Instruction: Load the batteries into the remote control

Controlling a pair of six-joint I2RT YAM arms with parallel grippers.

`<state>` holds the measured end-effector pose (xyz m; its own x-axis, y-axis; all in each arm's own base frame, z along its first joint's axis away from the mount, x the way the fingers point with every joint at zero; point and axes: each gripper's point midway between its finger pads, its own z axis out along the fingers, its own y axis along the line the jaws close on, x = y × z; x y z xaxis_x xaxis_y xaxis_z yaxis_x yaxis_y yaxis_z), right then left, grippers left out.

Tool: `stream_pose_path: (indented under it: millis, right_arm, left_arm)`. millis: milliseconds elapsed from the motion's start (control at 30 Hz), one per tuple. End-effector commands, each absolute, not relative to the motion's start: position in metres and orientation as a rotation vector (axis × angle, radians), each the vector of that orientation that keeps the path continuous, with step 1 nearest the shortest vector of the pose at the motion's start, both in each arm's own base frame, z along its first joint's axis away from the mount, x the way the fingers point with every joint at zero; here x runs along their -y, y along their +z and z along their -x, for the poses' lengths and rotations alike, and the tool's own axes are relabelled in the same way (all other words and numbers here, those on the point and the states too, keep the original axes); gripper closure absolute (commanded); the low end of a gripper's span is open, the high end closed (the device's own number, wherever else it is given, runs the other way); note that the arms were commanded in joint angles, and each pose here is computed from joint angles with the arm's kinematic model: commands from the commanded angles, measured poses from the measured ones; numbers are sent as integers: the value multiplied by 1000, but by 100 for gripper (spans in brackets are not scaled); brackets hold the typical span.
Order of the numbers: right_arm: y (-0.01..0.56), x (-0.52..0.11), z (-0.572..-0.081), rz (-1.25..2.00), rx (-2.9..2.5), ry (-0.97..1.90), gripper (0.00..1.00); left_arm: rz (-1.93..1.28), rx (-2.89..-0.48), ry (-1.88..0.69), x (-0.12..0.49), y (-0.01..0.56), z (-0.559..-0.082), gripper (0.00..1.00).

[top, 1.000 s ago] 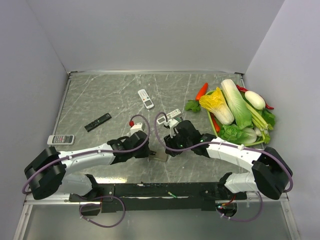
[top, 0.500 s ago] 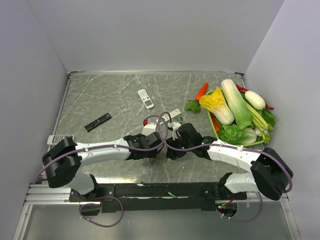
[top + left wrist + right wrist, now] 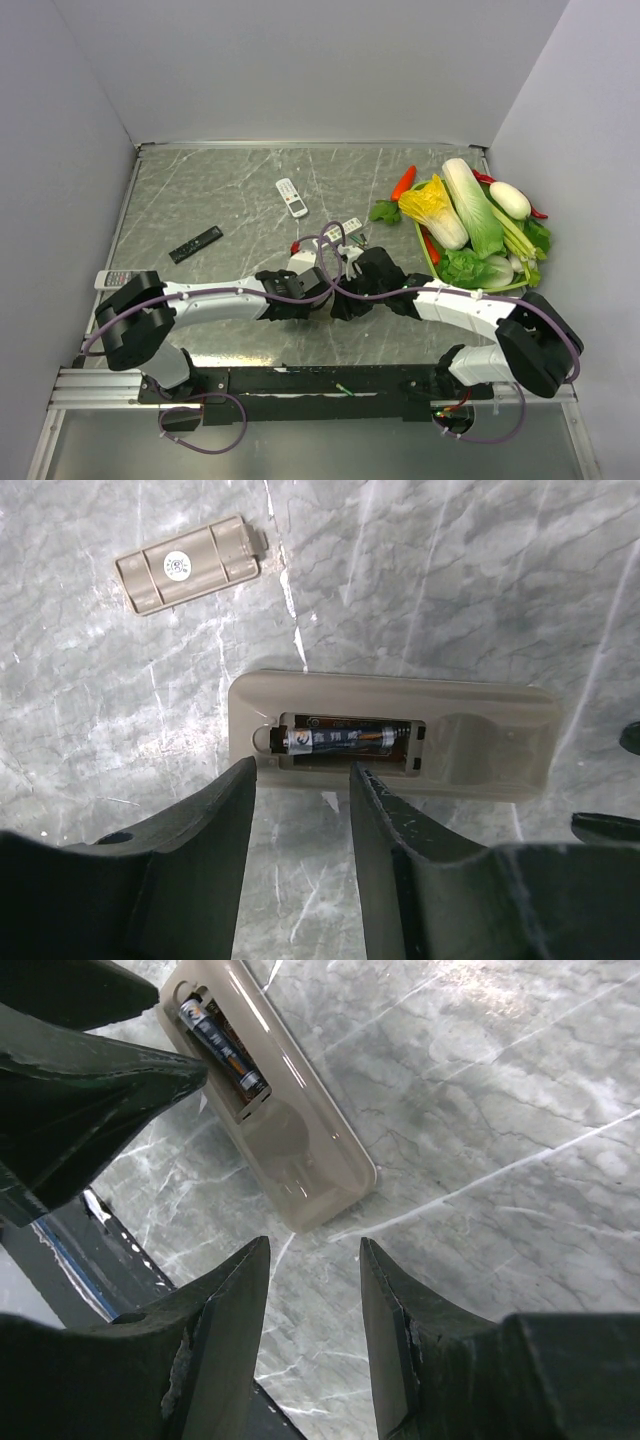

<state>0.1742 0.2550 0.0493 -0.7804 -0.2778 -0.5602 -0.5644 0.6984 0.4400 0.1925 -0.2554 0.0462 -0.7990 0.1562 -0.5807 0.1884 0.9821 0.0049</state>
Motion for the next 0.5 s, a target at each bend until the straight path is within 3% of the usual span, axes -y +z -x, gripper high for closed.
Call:
stream_pose_path:
  millis: [0, 467]
  right_arm:
    - [55, -264, -179, 626, -2421, 906, 51]
    - [45, -268, -176, 640, -2458, 933, 53]
  left_arm:
    - [-271, -2481, -62, 264, 53, -199, 54]
    - [-280, -2462, -21, 269, 49, -208, 59]
